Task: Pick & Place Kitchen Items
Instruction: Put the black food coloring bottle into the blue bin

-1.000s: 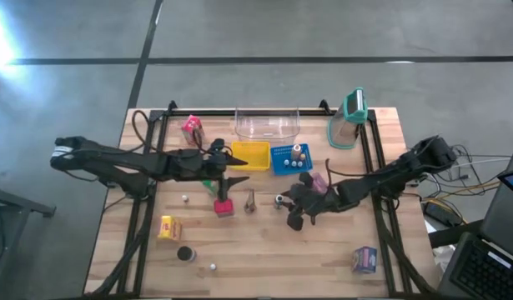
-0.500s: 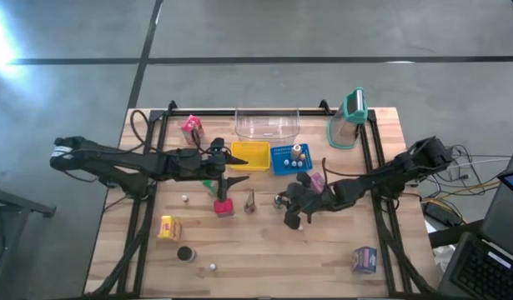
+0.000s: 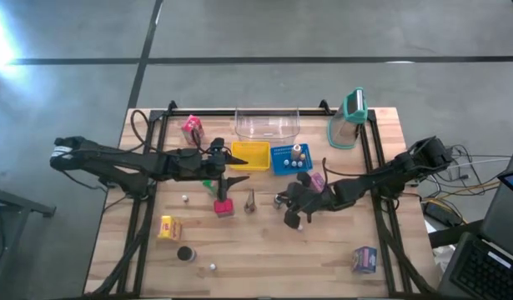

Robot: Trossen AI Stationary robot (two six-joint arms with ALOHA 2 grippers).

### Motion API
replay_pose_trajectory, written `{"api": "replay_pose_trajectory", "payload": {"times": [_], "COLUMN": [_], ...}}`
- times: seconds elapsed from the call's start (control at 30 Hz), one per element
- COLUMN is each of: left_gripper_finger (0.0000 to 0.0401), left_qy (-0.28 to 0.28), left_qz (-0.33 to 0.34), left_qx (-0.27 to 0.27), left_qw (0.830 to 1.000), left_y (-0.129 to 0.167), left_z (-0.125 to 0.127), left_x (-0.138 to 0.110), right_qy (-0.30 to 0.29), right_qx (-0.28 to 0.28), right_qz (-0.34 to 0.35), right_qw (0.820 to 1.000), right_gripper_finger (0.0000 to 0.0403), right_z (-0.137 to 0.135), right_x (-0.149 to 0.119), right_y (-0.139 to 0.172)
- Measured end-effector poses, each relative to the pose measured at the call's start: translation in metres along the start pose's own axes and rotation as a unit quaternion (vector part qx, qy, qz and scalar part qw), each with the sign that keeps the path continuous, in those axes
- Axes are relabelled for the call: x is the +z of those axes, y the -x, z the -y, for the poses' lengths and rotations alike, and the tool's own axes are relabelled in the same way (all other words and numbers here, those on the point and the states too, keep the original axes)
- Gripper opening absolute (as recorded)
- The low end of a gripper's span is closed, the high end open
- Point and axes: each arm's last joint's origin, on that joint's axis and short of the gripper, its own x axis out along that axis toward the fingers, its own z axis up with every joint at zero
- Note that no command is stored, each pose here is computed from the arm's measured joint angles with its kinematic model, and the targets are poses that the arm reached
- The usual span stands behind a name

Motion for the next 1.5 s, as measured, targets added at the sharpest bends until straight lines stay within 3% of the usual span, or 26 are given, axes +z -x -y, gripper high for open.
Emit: {"api": "replay_pose_trajectory", "payload": {"times": [0.4,1.5], "left_gripper_finger": [0.0218,0.0218], "left_qy": [0.000,0.000], "left_qz": [0.000,-0.003], "left_qx": [0.000,0.000], "left_qw": [1.000,1.000], "left_y": [0.000,0.000], "left_z": [0.000,0.000], "left_x": [0.000,-0.001], "right_qy": [-0.005,-0.032], "right_qx": [-0.022,-0.019], "right_qz": [0.009,0.021], "right_qw": [1.000,0.999], "right_gripper_finger": [0.0036,0.0037], "right_z": [0.003,0.010], "right_x": [0.001,0.014], "right_y": [0.000,0.019]}}
